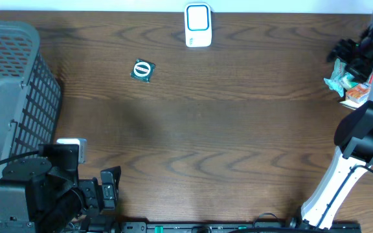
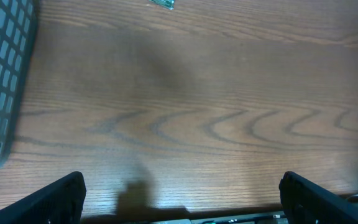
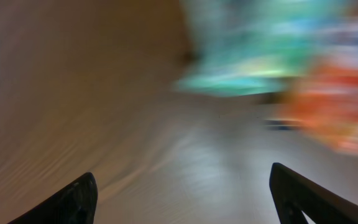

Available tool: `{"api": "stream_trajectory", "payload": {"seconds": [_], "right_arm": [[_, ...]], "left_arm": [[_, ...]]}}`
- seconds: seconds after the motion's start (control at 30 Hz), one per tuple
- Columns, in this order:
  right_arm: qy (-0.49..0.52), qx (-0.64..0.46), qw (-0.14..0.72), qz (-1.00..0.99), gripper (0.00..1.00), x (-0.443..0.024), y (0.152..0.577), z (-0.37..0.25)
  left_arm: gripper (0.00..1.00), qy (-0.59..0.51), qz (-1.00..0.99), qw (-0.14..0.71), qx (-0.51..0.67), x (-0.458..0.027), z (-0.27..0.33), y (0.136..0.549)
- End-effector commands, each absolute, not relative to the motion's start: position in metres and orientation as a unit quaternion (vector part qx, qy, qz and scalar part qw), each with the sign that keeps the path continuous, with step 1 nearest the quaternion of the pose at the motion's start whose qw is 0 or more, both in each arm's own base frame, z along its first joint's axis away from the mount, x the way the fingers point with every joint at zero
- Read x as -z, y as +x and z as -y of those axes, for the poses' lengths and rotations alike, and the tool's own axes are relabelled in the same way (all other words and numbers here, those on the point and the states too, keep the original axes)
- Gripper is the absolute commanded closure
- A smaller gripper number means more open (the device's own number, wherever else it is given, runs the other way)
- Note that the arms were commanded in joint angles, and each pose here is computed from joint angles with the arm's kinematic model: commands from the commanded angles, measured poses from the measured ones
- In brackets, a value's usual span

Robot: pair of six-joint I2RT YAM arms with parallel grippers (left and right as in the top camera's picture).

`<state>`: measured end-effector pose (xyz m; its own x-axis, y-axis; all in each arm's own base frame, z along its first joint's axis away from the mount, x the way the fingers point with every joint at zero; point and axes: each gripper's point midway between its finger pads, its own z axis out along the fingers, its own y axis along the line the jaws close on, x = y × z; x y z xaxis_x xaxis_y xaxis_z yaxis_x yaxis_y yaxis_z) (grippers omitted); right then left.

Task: Scan the item barcode
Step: 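Move the right gripper left over the dark green tin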

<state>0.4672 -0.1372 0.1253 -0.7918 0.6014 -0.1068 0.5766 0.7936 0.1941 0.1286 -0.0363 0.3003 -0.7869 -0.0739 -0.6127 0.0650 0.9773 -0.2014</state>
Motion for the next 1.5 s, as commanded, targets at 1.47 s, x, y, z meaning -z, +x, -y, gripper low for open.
{"api": "stream_trajectory", "payload": {"seconds": [1.47], "right_arm": [[0.02, -0.256, 0.372, -0.892, 0.01, -0.141, 0.538, -0.42]], "left_arm": [[0.02, -0.006, -0.939, 0.327, 0.103, -0.301, 0.035, 0.129]]}}
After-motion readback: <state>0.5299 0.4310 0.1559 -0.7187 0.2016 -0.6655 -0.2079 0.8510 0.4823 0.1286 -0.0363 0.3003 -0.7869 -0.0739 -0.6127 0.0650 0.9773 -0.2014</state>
